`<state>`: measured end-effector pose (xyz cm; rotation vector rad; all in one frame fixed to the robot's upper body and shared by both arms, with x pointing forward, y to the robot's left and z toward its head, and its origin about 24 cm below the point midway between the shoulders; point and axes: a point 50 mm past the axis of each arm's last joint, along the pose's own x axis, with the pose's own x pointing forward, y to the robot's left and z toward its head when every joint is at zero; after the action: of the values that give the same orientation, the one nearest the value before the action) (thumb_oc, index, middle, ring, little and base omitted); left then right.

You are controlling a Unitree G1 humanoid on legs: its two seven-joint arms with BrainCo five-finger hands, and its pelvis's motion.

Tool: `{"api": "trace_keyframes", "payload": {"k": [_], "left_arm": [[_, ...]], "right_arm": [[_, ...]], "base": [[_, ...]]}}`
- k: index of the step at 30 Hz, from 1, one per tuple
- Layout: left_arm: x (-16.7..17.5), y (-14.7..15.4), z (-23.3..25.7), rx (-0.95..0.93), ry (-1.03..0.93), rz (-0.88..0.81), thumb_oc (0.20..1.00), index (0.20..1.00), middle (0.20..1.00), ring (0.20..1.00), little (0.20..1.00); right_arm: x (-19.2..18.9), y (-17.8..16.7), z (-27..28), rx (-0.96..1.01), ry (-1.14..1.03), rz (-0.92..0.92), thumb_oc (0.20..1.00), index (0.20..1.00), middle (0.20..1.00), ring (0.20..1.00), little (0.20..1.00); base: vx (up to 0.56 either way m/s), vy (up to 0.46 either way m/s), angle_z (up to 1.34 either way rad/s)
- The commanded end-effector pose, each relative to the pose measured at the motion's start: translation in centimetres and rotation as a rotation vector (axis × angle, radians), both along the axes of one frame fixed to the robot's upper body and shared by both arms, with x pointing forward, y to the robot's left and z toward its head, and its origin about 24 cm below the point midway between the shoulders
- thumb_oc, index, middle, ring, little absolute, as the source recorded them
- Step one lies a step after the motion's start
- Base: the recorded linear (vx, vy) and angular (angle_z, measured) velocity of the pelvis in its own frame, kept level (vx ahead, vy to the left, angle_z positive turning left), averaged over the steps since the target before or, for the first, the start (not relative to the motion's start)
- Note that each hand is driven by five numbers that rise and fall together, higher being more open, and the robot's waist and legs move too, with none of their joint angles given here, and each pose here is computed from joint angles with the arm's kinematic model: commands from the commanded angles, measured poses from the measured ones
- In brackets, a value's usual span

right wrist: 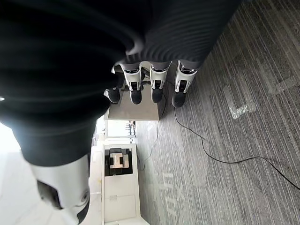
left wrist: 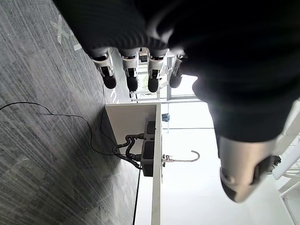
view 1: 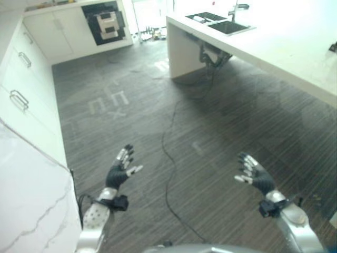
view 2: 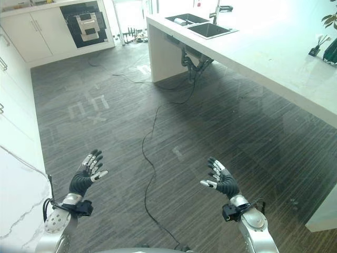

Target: Place the dishes in the dishwasher.

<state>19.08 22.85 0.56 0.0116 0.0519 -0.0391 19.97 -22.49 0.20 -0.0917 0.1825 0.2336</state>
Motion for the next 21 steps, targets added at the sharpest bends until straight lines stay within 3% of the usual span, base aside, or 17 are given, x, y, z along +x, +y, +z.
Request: {"api": "trace_keyframes", "payload": {"k": [1, 16, 21], "left_arm": [[1.6, 0.3, 2.3, 0.040, -0.142, -0.044, 1.000, 1.000, 1.000, 1.000, 1.000], [1.3, 0.0, 1.1, -0.009, -0.062, -0.129, 1.000, 1.000, 1.000, 1.000, 1.000], [2.1, -0.6, 1.3, -0.039, -0.066, -0.162, 1.000, 1.000, 1.000, 1.000, 1.000]], "right_arm": [[2.4, 0.7, 2.9, 0.003, -0.168, 0.056, 1.000, 1.000, 1.000, 1.000, 1.000], [1.8, 2.4, 2.4, 0.085, -0.186, 0.063, 1.000, 1.000, 1.000, 1.000, 1.000], [0.8, 1.9, 1.6, 0.104, -0.139, 0.049, 1.000, 1.000, 1.000, 1.000, 1.000]], "base": [[0.02, 0.078, 0.04], [0.02, 0.153, 0.11], [0.28, -0.141, 0.08]]}}
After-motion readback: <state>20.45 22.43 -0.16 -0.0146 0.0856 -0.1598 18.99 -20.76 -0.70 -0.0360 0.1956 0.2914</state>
